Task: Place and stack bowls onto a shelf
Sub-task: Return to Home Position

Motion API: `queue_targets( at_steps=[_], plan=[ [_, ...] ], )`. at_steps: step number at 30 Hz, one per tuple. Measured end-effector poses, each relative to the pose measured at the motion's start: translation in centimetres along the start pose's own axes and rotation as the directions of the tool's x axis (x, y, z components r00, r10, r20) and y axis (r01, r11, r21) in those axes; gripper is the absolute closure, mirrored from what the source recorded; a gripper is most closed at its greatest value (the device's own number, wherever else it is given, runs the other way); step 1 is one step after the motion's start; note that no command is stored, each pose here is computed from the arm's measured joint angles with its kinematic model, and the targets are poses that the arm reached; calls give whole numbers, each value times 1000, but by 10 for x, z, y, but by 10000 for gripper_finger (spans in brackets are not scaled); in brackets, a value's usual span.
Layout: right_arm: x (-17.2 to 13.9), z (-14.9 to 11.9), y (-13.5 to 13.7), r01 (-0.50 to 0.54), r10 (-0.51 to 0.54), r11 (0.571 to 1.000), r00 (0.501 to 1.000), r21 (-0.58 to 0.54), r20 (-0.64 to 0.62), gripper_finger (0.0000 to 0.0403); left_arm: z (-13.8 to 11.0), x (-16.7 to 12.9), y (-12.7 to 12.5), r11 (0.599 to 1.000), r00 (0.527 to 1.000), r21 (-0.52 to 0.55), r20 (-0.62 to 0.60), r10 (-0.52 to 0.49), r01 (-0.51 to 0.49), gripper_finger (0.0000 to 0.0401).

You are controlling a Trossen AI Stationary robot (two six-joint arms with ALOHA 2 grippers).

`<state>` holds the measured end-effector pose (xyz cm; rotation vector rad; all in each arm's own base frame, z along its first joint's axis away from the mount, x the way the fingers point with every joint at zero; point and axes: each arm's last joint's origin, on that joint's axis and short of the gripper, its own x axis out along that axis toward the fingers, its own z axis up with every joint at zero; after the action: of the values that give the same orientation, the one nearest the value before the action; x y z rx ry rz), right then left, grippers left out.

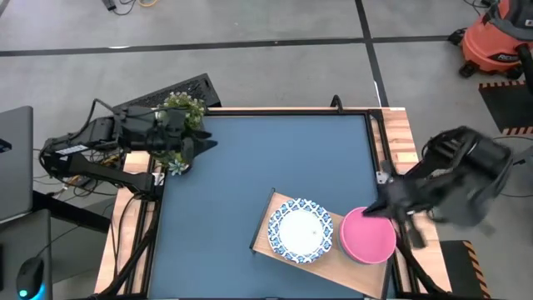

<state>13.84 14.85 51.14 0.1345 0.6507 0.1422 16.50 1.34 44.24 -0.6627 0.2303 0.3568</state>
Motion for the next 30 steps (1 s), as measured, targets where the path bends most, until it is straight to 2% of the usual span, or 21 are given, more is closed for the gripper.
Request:
queue_targets(
  at_steps=[2, 5, 7, 8, 9, 11, 13, 15, 20, 24, 26, 30],
  plan=[
    [-20, 6, -14, -19, 25, 992, 999, -125, 43, 357, 0, -2, 1, 1000, 1000, 19, -4, 2, -2, 158],
    [-44, 10, -33, -16, 30, 993, 993, -119, 118, 356, -2, -2, 2, 999, 1000, 43, -19, 23, -22, 158],
    [-55, 6, -43, -20, 44, 981, 992, -193, 122, 356, -2, -2, 2, 1000, 1000, 15, -12, 26, -25, 158],
    [-60, 4, -48, -22, 52, 972, 991, -236, 123, 356, -1, -2, 2, 999, 1000, 35, -10, 14, -14, 158],
    [-64, 3, -52, -13, 50, 970, 988, -242, 148, 356, 0, -2, 0, 995, 1000, 101, -20, -22, 24, 158],
    [-78, 1, -64, -9, 55, 978, 975, -207, 214, 355, 1, -3, -7, 945, 984, 273, -66, -165, 177, 158],
    [-93, -4, -78, -23, 73, 983, 959, -181, 275, 355, 3, -7, -13, 878, 943, 343, -111, -315, 334, 158],
    [-103, -12, -91, -32, 85, 985, 946, -170, 313, 355, 7, -15, -17, 814, 904, 400, -105, -415, 421, 158],
    [-112, -40, -117, -90, 136, 988, 895, -126, 425, 355, 12, -51, -15, 685, 828, 523, -77, -555, 507, 158],
    [-108, -68, -135, -132, 184, 983, 799, -131, 572, 355, 14, -82, -13, 581, 735, 565, -68, -674, 585, 158],
    [-99, -85, -140, -154, 202, 979, 752, -130, 627, 355, 13, -93, -9, 559, 704, 564, -58, -708, 608, 158],
    [-72, -120, -146, -214, 232, 970, 677, -115, 699, 355, -1, -105, 5, 558, 679, 535, -39, -733, 634, 158]
  ],
)
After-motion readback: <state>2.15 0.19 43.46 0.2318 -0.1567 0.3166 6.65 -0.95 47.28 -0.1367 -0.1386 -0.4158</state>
